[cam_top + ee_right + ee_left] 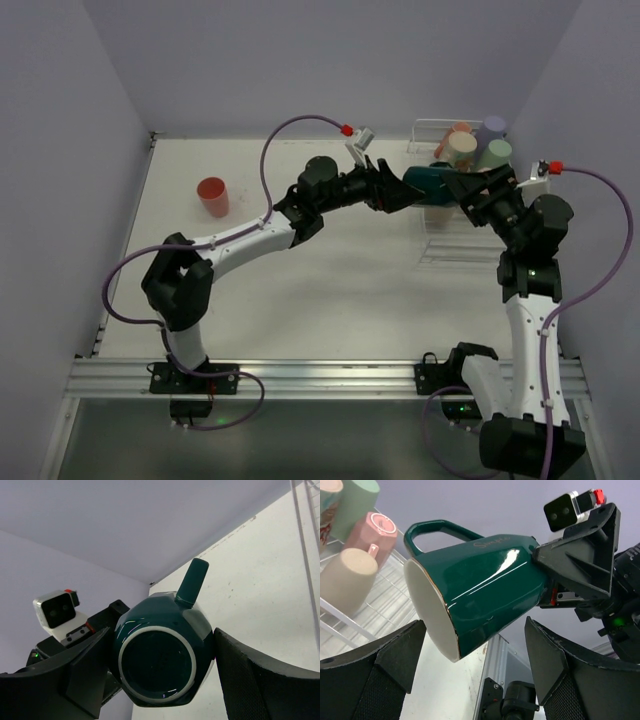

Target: Unload the cups from the dish rack

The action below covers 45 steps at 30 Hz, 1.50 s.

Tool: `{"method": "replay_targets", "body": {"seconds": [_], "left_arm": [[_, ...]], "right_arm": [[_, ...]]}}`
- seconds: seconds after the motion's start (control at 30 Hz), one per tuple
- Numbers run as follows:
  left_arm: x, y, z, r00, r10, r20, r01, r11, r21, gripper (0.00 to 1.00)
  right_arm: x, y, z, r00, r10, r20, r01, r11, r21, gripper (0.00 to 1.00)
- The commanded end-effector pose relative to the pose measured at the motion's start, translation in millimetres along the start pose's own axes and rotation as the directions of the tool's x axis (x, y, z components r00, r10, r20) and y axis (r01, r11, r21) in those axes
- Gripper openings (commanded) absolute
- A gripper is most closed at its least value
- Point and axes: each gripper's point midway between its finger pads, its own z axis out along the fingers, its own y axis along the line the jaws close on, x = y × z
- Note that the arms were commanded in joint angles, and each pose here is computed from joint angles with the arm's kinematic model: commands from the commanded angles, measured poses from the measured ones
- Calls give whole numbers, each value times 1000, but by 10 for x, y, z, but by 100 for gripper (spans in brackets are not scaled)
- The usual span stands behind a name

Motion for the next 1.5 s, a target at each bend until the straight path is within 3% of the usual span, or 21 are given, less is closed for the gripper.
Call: {"method": "replay_targets", "body": {"seconds": [0.0, 0.1, 0.23, 0.3, 0.53, 0.6, 0.67, 0.83, 0.9, 0.97, 1.07, 1.1, 1.17, 1.23, 1.27, 1.33, 1.43, 1.47], "left_arm": [[-153, -353, 35, 1000, 3, 25, -6, 990, 144, 87], [-149, -407, 3, 1000, -10, 27, 5, 985, 175, 77], [-174, -485, -50, 999, -14, 43, 4, 979, 203, 52], [-238, -524, -90, 998, -5, 67, -9, 980, 197, 48], [-255, -550, -157, 997, 6, 74, -21, 981, 194, 7], [-334, -620, -223, 994, 17, 109, -38, 981, 192, 0], [-362, -592, -282, 990, 33, 139, -56, 984, 169, 0], [-450, -566, -397, 982, 87, 168, -103, 990, 92, 0], [-473, -510, -407, 980, 100, 170, -111, 992, 56, 0], [-505, -360, -406, 980, 132, 151, -130, 991, -23, 0], [-599, -21, -471, 975, 205, 86, -185, 963, -198, 0], [-731, 19, -492, 958, 277, 67, -253, 935, -248, 0], [-726, 465, -726, 960, 279, -29, -263, 858, -442, 0], [-877, 839, -1032, 946, 301, -119, -311, 739, -598, 0], [-907, 959, -1129, 942, 297, -154, -325, 702, -634, 0], [-1031, 1329, -1488, 928, 277, -250, -367, 554, -747, 0], [-1114, 1697, -1871, 901, 230, -367, -430, 367, -825, 0], [-1120, 1775, -1937, 896, 213, -390, -442, 331, -834, 0]], "right_arm": [[-114, 404, -30, 999, -46, 28, 50, 985, -163, 25], [-84, 342, 25, 999, -35, 7, 36, 986, -163, 25], [-27, 219, 85, 1000, -7, -17, 4, 989, -148, 24], [-15, 148, 88, 1000, -7, -10, 6, 992, -125, 24], [57, 93, 108, 999, 3, -38, -8, 991, -134, 25], [100, 44, 121, 998, 11, -56, -18, 991, -129, 27], [156, -9, 128, 997, 26, -73, -35, 991, -126, 32], [248, 6, 96, 993, 31, -115, -49, 987, -155, 68], [248, 45, 62, 993, 24, -112, -42, 986, -163, 77], [233, 93, 31, 994, 5, -106, -23, 986, -167, 90], [195, 122, -42, 996, -46, -77, 35, 990, -139, 99], [226, 57, -71, 994, -69, -84, 60, 993, -105, 99], [186, 64, -143, 993, -105, -48, 101, 992, -77, 99], [211, 7, -215, 988, -147, -39, 146, 988, -45, 99], [189, -26, -232, 987, -162, -22, 161, 987, -21, 99], [232, -108, -301, 981, -194, -23, 194, 981, 13, 99], [283, -278, -344, 976, -219, -17, 220, 973, 65, 99], [313, -298, -346, 976, -217, -24, 218, 974, 65, 99]]}}
